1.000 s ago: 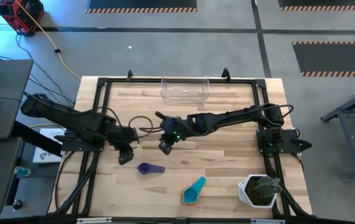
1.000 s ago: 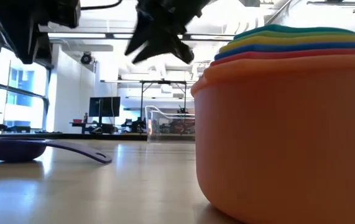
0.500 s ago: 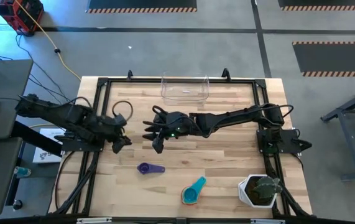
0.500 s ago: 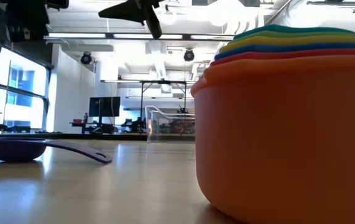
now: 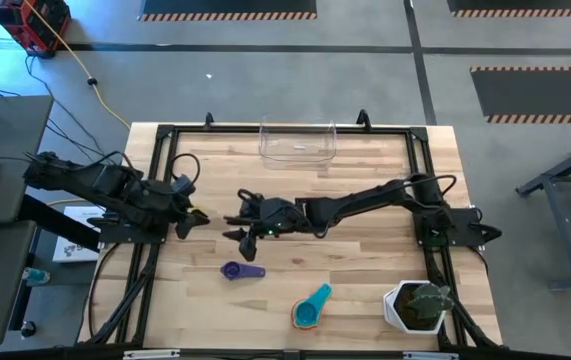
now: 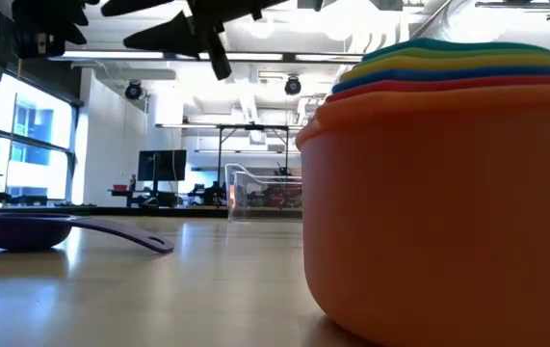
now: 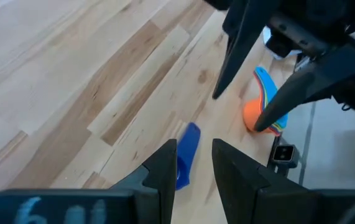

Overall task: Nest measuring cups in basket
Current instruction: Stack the dark blue measuring cup on the light blue measuring cup

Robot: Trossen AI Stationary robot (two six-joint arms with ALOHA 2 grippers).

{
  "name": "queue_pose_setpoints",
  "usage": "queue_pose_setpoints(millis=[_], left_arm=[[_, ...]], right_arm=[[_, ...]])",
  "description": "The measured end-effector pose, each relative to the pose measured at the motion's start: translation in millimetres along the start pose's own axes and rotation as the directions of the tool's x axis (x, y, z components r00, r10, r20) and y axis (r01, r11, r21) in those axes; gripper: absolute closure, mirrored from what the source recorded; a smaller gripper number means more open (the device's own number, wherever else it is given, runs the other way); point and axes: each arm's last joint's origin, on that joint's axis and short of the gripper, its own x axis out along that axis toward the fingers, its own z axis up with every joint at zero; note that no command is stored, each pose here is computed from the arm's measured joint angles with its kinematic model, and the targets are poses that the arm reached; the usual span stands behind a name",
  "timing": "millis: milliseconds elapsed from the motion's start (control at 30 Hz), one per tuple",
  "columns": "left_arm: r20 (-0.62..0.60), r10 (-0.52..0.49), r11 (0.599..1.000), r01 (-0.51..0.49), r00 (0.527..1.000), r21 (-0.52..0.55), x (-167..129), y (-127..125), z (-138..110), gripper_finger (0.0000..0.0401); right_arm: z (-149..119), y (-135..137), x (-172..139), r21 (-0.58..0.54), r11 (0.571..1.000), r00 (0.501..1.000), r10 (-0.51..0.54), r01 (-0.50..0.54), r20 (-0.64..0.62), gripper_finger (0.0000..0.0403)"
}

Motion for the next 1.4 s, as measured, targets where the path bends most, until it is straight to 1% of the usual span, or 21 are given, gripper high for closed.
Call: queue_pose_setpoints(millis=[167,367,467,567,633,767,900,967,1067,1167,1233,1300,1400], left_arm=[[0.013,-0.016,1.000,0.016,1.000,0.009,-4,1,0,0.0310],[0.028,-0.026,1.000,0.025,0.999,0.014,-8,3,0,0.0310],[0.046,-0.017,1.000,0.017,0.999,0.013,-9,3,0,0.0310],[0.067,-0.007,1.000,0.006,0.998,0.012,-10,4,1,0.0310],[0.070,-0.008,1.000,0.007,0.997,0.011,-10,4,1,0.0310],[0.071,-0.009,1.000,0.008,0.997,0.010,-11,4,1,0.0310],[0.069,-0.012,1.000,0.011,0.998,0.011,-11,4,1,0.0310],[0.068,-0.011,1.000,0.010,0.998,0.011,-11,4,1,0.0310],[0.067,-0.010,1.000,0.010,0.998,0.011,-11,5,1,0.0310],[0.067,-0.009,1.000,0.009,0.998,0.011,-11,5,0,0.0310],[0.067,-0.009,1.000,0.008,0.998,0.011,-11,5,0,0.0310],[0.069,-0.007,1.000,0.007,0.998,0.011,-11,5,1,0.0310],[0.077,-0.001,1.000,0.000,0.997,0.011,-11,5,1,0.0310]], right_arm=[[2,5,0,0.001,1.000,1.000,0.008,-0.008,0.021,0.0244],[22,13,-2,-0.012,1.000,0.999,0.017,-0.017,0.046,0.0247],[21,13,3,-0.012,1.000,0.999,0.013,-0.013,0.032,0.0247],[16,12,11,0.008,1.000,1.000,0.020,-0.020,0.011,0.0247],[6,9,19,0.023,1.000,0.999,0.006,-0.005,-0.034,0.0247],[-17,5,38,0.013,1.000,0.990,-0.011,0.013,-0.141,0.0247],[-25,8,50,0.007,1.000,0.982,0.002,0.000,-0.191,0.0247],[-37,5,58,0.008,1.000,0.969,0.013,-0.011,-0.248,0.0247],[-48,2,68,0.030,0.999,0.956,0.036,-0.029,-0.291,0.0247],[-50,3,73,0.059,0.997,0.951,0.073,-0.058,-0.302,0.0247],[-56,1,74,0.071,0.996,0.940,0.068,-0.046,-0.336,0.0247],[-61,-2,73,0.053,0.998,0.926,0.045,-0.027,-0.374,0.0247],[-65,-4,72,0.008,1.000,0.913,0.025,-0.023,-0.408,0.0247]])
